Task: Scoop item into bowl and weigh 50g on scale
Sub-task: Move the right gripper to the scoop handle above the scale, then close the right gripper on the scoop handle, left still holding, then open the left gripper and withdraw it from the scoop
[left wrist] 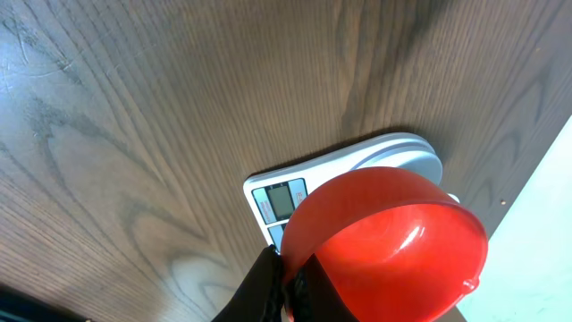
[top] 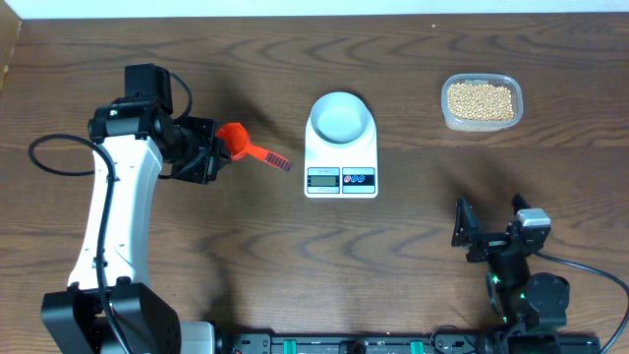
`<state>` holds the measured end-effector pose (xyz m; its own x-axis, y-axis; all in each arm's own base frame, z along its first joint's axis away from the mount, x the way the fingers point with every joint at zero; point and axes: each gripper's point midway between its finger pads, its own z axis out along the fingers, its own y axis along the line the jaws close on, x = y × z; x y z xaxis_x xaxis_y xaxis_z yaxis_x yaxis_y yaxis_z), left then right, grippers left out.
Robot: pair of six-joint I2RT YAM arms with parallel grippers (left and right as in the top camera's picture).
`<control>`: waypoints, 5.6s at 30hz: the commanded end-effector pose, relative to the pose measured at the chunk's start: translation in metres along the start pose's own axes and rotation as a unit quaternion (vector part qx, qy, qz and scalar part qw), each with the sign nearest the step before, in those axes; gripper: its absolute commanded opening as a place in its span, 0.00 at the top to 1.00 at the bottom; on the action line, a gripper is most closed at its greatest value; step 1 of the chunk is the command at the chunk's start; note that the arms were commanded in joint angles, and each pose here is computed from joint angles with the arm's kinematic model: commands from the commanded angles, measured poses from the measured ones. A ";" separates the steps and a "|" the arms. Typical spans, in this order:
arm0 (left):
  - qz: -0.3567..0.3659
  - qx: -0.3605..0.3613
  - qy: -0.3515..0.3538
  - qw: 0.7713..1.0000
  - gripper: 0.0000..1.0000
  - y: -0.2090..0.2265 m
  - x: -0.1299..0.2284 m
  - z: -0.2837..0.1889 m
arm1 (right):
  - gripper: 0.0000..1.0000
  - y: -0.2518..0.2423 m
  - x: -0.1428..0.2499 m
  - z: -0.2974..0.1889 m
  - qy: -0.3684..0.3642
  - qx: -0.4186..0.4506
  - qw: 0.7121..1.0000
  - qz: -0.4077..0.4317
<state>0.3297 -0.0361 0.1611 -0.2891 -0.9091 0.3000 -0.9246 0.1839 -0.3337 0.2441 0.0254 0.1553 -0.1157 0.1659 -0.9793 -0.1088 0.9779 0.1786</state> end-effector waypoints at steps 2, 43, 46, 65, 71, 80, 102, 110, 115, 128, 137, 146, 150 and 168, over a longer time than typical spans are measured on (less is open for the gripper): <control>-0.010 0.002 0.000 1.000 0.93 0.003 0.003 -0.004 | 0.01 0.010 -0.023 -0.007 0.013 -0.015 0.999 0.027; -0.078 0.010 0.029 0.996 0.93 -0.018 0.067 0.019 | 0.13 0.176 -0.023 0.103 0.332 -0.306 0.826 0.338; -0.090 0.007 0.033 0.995 0.93 -0.019 0.074 0.021 | 0.13 0.189 -0.024 0.099 0.333 -0.323 0.823 0.329; -0.064 0.016 0.065 0.996 0.93 -0.027 0.133 0.035 | 0.13 0.227 -0.028 0.086 0.326 -0.362 0.816 0.311; -0.057 0.012 0.070 0.996 0.93 -0.026 0.142 0.037 | 0.16 0.226 -0.028 0.088 0.323 -0.357 0.819 0.312; -0.085 0.001 0.076 0.993 0.93 -0.020 0.157 0.040 | 0.23 0.223 -0.028 0.092 0.323 -0.341 0.820 0.327; -0.117 -0.005 0.076 0.990 0.93 -0.019 0.161 0.041 | 0.51 0.216 -0.028 0.101 0.316 -0.309 0.826 0.351; -0.119 -0.005 0.076 0.990 0.93 -0.019 0.161 0.041 | 0.60 0.216 -0.028 0.102 0.316 -0.300 0.825 0.361; -0.115 -0.007 0.077 0.990 0.92 -0.017 0.164 0.042 | 0.60 0.222 -0.031 0.101 0.309 -0.307 0.826 0.358; -0.112 -0.008 0.077 0.991 0.92 -0.016 0.167 0.043 | 0.71 0.223 -0.031 0.102 0.305 -0.306 0.828 0.357; -0.112 -0.008 0.077 0.991 0.93 -0.016 0.167 0.043 | 0.92 0.223 -0.030 0.102 0.305 -0.302 0.830 0.357; -0.110 -0.008 0.077 0.991 0.93 -0.016 0.167 0.042 | 0.97 0.222 -0.030 0.103 0.304 -0.299 0.832 0.355; -0.110 -0.008 0.077 0.991 0.83 -0.016 0.167 0.042 | 0.99 0.222 -0.030 0.103 0.302 -0.299 0.834 0.353; 0.016 0.041 0.067 0.997 0.27 -0.034 0.155 0.036 | 0.99 0.212 -0.025 0.109 0.292 -0.282 0.853 0.328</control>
<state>0.3200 -0.2106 0.1807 -0.2197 -0.8449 0.4877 -0.9482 0.0674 -0.3105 0.3263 0.2445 0.2011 -0.8136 0.4056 -0.4166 -0.2307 0.4324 0.8716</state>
